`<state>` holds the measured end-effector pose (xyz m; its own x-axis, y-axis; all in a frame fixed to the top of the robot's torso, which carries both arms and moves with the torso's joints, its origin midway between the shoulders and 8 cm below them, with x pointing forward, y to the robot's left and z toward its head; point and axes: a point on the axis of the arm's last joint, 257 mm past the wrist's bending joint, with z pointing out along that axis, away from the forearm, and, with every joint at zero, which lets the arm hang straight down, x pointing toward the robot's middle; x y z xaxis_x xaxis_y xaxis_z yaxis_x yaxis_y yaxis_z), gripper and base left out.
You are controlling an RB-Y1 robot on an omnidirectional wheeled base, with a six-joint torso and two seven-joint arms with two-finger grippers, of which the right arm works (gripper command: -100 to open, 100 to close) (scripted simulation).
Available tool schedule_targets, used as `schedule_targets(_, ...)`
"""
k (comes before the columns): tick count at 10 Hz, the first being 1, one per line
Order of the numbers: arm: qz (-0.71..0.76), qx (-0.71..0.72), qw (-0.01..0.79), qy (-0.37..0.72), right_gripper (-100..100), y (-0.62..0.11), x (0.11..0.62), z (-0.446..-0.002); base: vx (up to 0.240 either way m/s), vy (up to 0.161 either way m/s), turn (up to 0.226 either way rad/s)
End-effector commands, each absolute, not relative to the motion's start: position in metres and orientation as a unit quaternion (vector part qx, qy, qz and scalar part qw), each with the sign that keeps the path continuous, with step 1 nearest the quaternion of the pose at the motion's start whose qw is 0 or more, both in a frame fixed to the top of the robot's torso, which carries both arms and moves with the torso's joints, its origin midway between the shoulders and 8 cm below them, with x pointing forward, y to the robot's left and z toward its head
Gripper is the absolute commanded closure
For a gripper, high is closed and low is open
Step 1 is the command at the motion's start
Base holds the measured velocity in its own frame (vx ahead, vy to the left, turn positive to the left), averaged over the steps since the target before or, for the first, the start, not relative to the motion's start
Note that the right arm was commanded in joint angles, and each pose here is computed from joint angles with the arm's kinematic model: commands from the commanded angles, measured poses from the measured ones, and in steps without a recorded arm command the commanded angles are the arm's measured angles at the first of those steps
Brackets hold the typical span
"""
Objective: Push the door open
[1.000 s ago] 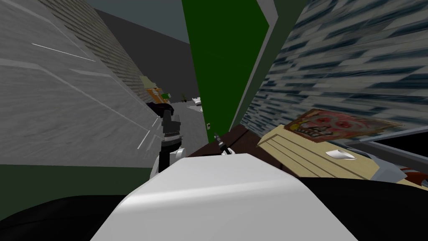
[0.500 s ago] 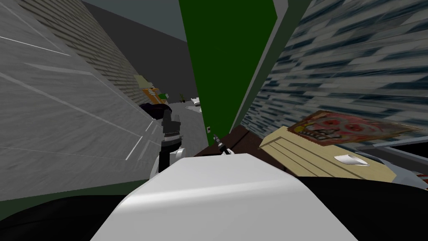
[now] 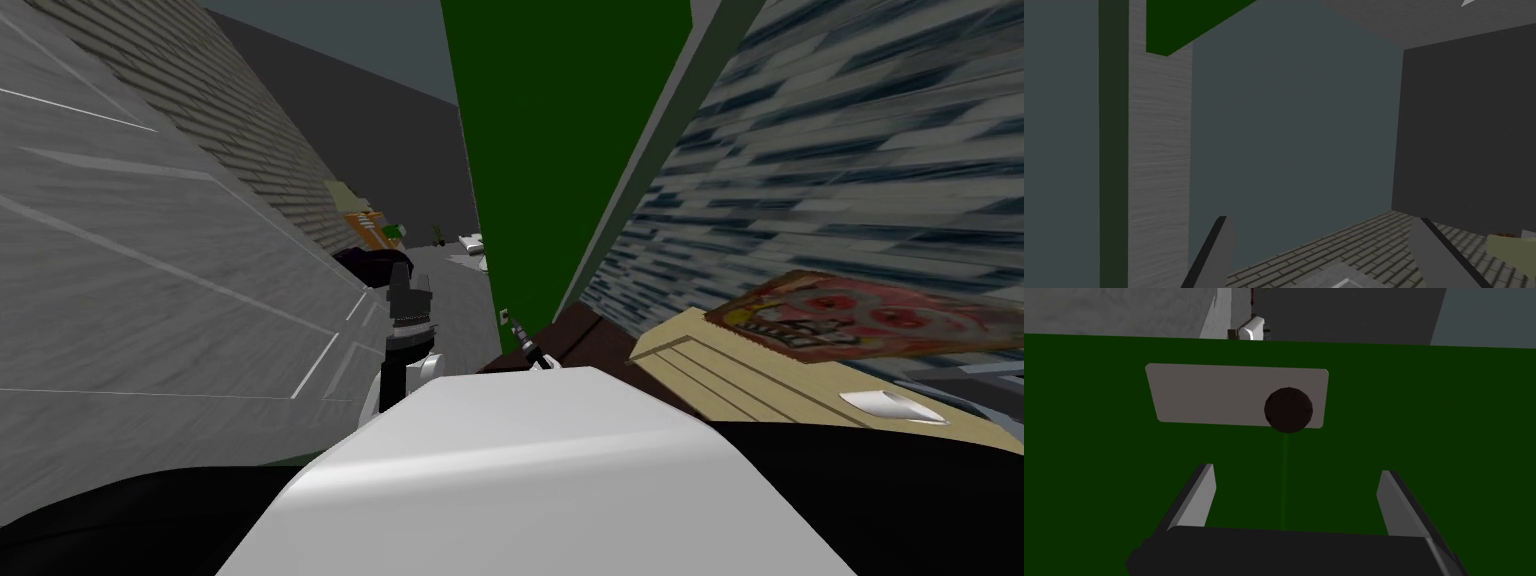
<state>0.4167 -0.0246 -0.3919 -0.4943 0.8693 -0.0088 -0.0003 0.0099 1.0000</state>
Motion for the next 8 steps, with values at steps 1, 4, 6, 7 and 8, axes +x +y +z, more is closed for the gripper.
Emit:
schedule_targets(1, 0.607, 0.355, 0.358, 0.614, -100, -0.0252, 0.4180, -0.3924, 0.143, 0.065, 0.024)
schedule_targets(4, 0.606, 0.360, 0.359, 0.612, -100, -0.0231, 0.4208, -0.3921, 0.173, 0.110, 0.028)
schedule_targets(6, 0.607, 0.361, 0.358, 0.611, -100, -0.0222, 0.4208, -0.3923, 0.099, 0.058, 0.005)
schedule_targets(7, 0.607, 0.361, 0.358, 0.611, 100, -0.0222, 0.4208, -0.3923, -0.010, -0.003, 0.007)
schedule_targets(8, 0.607, 0.361, 0.358, 0.611, 100, -0.0222, 0.4208, -0.3923, -0.019, -0.011, 0.012)
